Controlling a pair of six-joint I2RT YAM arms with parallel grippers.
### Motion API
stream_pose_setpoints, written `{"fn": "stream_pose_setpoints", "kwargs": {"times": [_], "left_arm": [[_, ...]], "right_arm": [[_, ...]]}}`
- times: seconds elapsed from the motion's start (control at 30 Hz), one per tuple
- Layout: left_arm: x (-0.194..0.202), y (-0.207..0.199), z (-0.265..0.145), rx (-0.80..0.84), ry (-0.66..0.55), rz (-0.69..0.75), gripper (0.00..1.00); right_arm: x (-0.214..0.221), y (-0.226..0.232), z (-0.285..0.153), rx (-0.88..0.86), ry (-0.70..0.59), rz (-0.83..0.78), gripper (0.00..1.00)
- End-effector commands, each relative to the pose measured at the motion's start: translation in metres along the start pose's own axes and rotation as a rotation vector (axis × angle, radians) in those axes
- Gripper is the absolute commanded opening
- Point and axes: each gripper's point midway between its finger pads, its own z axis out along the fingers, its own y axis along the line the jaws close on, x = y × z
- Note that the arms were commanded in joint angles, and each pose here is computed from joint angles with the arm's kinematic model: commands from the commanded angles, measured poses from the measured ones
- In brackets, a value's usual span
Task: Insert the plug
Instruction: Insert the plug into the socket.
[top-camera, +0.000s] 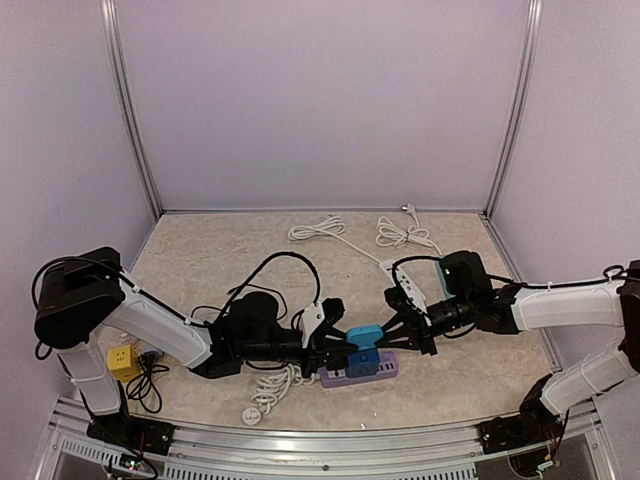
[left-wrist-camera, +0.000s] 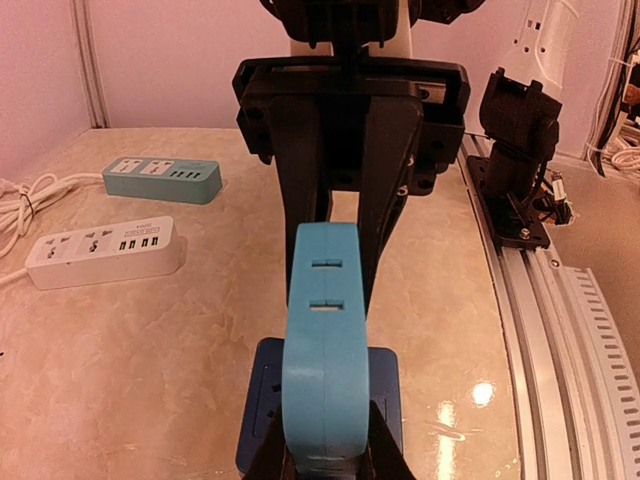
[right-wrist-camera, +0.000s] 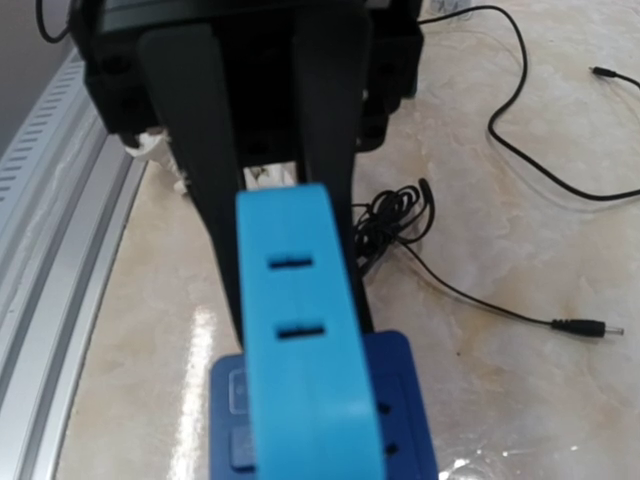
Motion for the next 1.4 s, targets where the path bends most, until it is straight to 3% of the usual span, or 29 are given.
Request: {"fn": "stream_pose_setpoints", "kwargs": {"times": [0.0,0.83,1.13,1.17,1.2,1.3,1.37], "left_arm": [[0.017,-0.007,0.008,0.029,0.043,0.005,0.00],[0.038,-0.010,0.015,0.013,0.090,-0.064,0.00],[0.042,-0.016,0.015,0.009,0.097,-0.003,0.00],[0.040,-0.016,0.014,0.006,0.093,0.004,0.00],[0.039,-0.016,0.013,0.000,0.090,0.017,0.06],[0.033,-0.018,0.008,-0.006,0.078,0.071,0.55],[0.030,-0.019,0.004,-0.001,0.080,0.104,0.77]], "right_arm": [[-0.003,-0.006,0.006,0.007,0.004,0.007,0.00],[0.027,-0.014,0.020,-0.015,0.114,0.086,0.00],[0.028,-0.017,0.019,0.010,0.129,0.071,0.00],[0.028,-0.018,0.019,0.014,0.129,0.071,0.06],[0.027,-0.018,0.018,0.021,0.127,0.069,0.15],[0.022,-0.017,0.015,0.028,0.111,0.057,0.36],[0.017,-0.016,0.013,0.026,0.093,0.045,0.51]]}}
